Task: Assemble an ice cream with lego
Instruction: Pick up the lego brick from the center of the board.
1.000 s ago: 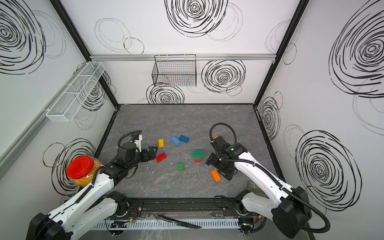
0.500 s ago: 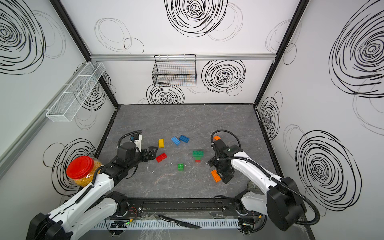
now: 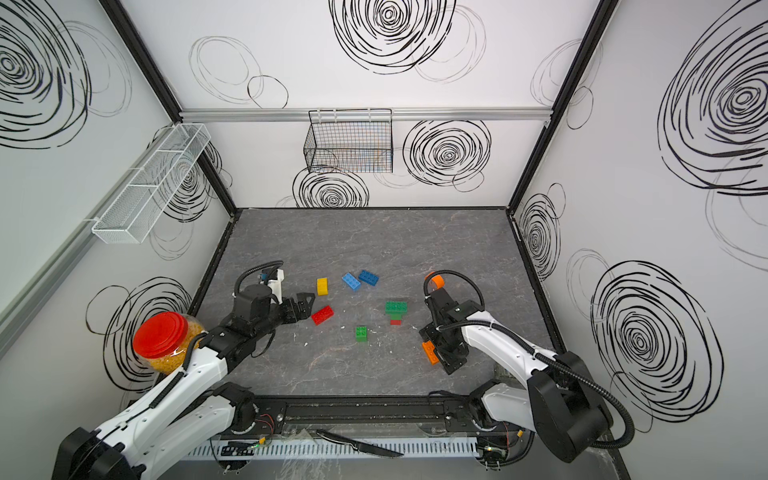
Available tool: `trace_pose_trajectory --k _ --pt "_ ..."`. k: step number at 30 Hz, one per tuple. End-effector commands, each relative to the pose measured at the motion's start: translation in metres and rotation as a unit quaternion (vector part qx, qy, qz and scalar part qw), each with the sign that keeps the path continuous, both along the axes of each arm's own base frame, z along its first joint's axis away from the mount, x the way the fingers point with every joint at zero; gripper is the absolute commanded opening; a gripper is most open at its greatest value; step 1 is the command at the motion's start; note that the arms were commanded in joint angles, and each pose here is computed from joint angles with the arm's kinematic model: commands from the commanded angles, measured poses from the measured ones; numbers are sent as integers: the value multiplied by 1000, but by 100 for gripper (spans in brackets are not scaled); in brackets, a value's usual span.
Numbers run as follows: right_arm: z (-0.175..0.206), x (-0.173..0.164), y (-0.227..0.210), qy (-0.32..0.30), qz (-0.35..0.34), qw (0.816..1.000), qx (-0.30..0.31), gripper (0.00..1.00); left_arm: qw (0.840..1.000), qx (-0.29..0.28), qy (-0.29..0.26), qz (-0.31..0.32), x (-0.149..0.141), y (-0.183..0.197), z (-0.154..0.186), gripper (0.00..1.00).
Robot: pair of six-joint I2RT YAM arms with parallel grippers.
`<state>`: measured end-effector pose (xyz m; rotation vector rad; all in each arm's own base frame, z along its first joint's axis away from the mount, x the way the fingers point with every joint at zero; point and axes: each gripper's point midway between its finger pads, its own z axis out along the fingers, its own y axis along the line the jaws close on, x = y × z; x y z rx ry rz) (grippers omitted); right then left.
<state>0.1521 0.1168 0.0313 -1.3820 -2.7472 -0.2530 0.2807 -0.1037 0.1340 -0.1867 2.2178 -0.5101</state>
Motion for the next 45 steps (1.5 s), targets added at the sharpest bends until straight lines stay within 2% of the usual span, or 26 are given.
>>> trace_pose_trajectory --k 1,9,37,45 --pt "4 8 -2 -21 -18 1000 -3 91 1000 -5 -13 9 2 3 6 99" --pt "-2 12 -2 -13 -10 1000 -6 90 1000 -5 -11 9 2 3 5 99" --pt "-12 13 9 0 7 1000 6 76 1000 -3 -9 12 1 5 4 99" --pt "-6 15 9 -8 14 1000 1 66 1000 -3 -10 12 1 5 4 99"
